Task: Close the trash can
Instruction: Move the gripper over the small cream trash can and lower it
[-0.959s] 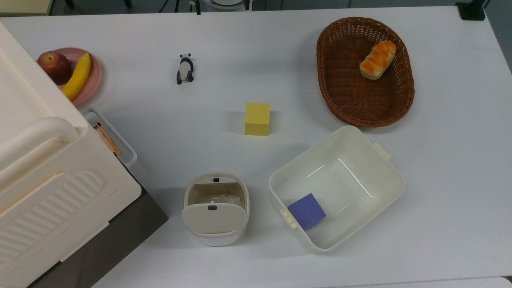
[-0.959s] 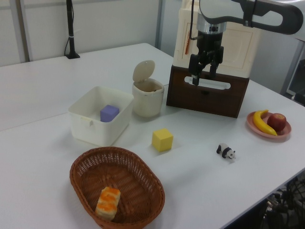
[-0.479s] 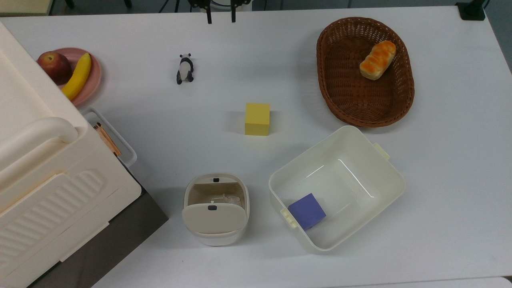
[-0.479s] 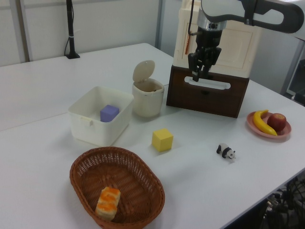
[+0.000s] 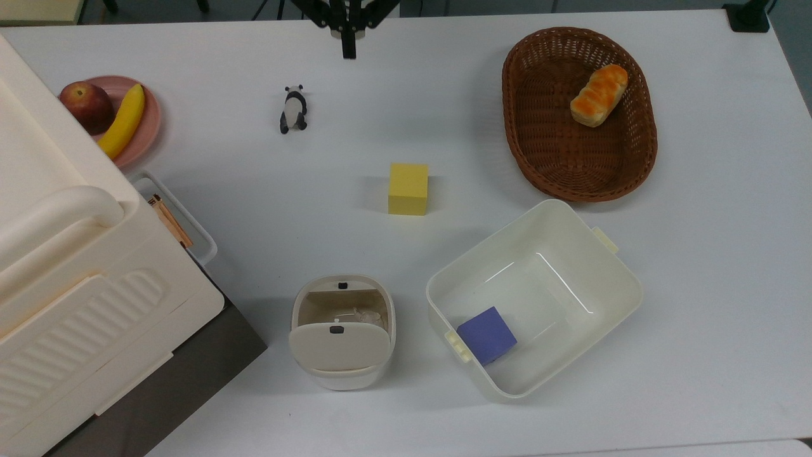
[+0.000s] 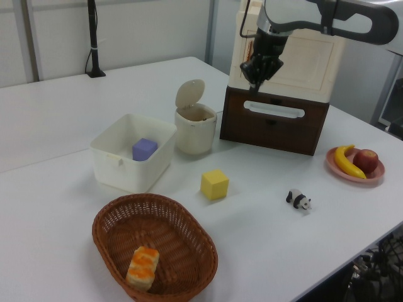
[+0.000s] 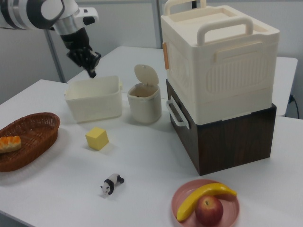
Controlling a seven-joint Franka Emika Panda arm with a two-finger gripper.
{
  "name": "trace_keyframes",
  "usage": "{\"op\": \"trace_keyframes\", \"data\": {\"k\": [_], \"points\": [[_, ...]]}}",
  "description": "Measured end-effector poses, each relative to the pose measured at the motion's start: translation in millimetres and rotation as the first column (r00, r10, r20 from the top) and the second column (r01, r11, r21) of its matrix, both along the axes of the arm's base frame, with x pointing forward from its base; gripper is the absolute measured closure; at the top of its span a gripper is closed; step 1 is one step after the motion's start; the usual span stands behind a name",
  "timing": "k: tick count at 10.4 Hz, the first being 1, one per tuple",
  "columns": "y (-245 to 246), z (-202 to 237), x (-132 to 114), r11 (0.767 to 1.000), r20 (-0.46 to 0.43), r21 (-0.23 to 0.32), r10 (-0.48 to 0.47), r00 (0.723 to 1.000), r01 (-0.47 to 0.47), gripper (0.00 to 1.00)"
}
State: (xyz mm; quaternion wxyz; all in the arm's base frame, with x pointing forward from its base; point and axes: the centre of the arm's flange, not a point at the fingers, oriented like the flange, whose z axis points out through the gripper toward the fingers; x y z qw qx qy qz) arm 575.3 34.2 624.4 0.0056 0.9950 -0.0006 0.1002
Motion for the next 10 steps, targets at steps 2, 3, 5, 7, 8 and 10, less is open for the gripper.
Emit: {"op": "trace_keyframes", "data": {"k": [2,3,5,7,8,10], "points": [[-5.2,-6.6,35.1,0.997,0.181,0.052,-0.061,0.982,0.052,0.99],[-7.2,-15.9,52.5,0.997,0.253,0.062,-0.068,0.965,0.054,0.99],[-6.0,-41.8,87.9,0.995,0.374,0.078,-0.079,0.924,0.054,0.99],[-7.0,-42.7,116.6,0.995,0.471,0.09,-0.088,0.878,0.052,0.99],[-14.3,-44.5,132.7,0.994,0.526,0.095,-0.099,0.845,0.057,0.99],[-21.2,-61.5,153.6,0.993,0.585,0.1,-0.108,0.804,0.06,0.99]]}}
